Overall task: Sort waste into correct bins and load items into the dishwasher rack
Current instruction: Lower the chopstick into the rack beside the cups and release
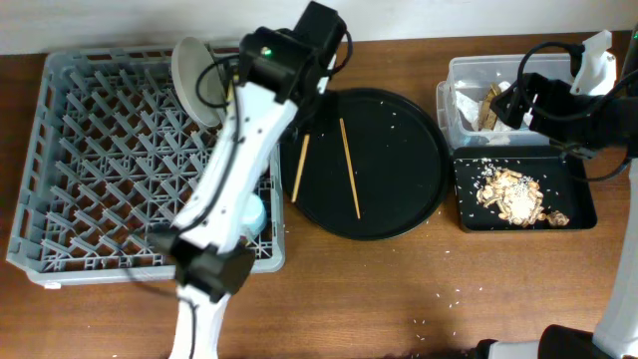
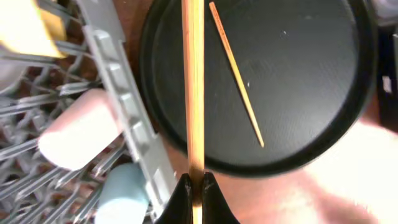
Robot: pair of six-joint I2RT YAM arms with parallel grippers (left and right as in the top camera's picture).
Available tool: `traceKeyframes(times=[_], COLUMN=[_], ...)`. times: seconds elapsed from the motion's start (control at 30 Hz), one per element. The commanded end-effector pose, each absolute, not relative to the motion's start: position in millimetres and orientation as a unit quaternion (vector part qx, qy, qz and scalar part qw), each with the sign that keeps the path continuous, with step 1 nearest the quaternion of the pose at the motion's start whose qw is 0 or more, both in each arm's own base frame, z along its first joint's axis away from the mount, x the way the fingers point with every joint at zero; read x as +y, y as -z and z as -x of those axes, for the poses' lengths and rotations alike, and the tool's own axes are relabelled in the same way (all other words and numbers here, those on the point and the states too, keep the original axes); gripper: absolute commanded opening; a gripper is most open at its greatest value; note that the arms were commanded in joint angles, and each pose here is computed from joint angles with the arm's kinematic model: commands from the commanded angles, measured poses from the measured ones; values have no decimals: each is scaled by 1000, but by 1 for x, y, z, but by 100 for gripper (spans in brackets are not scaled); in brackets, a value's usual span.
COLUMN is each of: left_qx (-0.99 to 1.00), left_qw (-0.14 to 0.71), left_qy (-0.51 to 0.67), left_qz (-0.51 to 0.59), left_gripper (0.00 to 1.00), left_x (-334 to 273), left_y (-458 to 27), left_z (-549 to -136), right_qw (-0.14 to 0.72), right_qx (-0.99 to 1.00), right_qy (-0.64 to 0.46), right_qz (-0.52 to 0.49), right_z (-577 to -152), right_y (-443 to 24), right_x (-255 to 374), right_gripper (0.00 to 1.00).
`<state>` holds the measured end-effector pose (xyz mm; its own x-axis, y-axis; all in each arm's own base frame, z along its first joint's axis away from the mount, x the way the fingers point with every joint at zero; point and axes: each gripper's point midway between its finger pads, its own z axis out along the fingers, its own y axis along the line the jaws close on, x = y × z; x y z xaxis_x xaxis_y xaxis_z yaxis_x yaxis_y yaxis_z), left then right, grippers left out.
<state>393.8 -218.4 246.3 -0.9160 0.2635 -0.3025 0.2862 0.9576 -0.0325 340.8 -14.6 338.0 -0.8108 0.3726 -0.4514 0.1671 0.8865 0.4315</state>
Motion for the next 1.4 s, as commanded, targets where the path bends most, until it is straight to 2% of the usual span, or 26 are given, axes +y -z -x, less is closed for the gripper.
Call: traceKeyframes(times=[0.0,0.2,0.27,0.53,1.03,1.07,1.2,1.27,1.37], left_qx=[976,990,991,988,979,979,975,973,972], left_qw=[179,128,117,107,182,184,203,212,223], left_qy=[-5,-54,-60,-92,-89,-92,-91,-89,-77], left_qz=[-119,1,29,63,0,1,4,5,4], left_gripper=[1,1,1,1,2,8,53,59,59], left_x=[-163,-68,-48,-23,-9,-8,-9,-10,-14], left_y=[-288,-272,-259,-172,-107,-107,-110,-112,-119], left_z=[-361,-309,-305,-328,-371,-371,-380,-384,-390], right_qw=[272,272,272,272,272,272,272,272,272], right_qx=[934,934,934,934,934,934,934,934,934], right_qy=[-184,-184,-184,-184,-184,-184,-184,-184,-184], right_qz=[-144,-144,-144,-144,-144,-144,-144,-144,-144], right_z=[-341,-341,-341,-341,-341,-341,-341,-341,-341], right_y=[-337,-337,-337,-337,-337,-337,-337,-337,-337], right_x=[-17,-17,-17,-17,-17,-17,-17,-17,-17], right_gripper=[98,98,98,99,98,99,98,99,99])
